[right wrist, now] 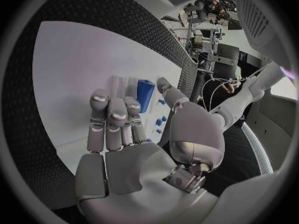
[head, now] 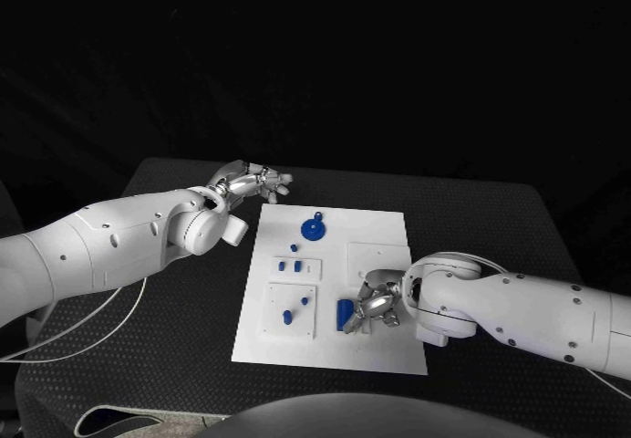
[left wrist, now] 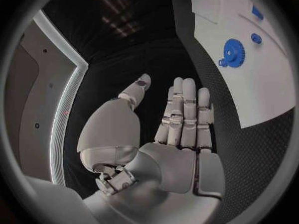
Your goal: Assemble the parts on the task board
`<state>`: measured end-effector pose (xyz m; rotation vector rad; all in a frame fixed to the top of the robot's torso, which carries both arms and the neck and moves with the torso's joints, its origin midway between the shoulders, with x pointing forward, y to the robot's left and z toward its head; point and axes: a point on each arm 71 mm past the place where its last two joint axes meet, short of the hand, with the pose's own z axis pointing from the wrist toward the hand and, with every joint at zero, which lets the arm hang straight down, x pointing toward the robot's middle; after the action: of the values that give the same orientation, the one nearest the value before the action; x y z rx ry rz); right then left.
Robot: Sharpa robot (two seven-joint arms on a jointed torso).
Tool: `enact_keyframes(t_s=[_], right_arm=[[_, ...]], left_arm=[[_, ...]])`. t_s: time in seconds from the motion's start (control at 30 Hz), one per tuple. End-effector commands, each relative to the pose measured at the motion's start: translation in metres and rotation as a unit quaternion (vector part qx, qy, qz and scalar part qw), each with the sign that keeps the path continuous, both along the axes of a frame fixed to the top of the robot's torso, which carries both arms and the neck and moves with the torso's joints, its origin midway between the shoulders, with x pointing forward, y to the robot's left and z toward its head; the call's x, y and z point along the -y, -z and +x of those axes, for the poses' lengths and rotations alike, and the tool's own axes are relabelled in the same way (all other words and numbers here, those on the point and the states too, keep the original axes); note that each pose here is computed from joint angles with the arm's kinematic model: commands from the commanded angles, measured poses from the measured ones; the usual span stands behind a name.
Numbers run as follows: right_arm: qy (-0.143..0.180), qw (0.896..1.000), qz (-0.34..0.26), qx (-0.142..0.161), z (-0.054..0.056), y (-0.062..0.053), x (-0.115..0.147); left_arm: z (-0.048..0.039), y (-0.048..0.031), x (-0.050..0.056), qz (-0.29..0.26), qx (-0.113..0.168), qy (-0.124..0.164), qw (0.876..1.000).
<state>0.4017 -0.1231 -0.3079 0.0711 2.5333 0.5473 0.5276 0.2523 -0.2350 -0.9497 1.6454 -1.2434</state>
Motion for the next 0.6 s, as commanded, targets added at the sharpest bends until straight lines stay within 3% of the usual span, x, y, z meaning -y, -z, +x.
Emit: enact_keyframes(t_s=[0.03,0.6], right_arm=[[-0.027,0.999,-0.01,0.014,-0.0012,0.0,-0.002],[-0.026,0.998,-0.029,0.052,0.002,-0.001,-0.0013]], left_arm=[[0.0002,-0.0018,0.0021,-0.005,0.003,0.003,1.0],[0.0002,-0.0018,0.0022,-0.005,0.003,0.004,1.0]])
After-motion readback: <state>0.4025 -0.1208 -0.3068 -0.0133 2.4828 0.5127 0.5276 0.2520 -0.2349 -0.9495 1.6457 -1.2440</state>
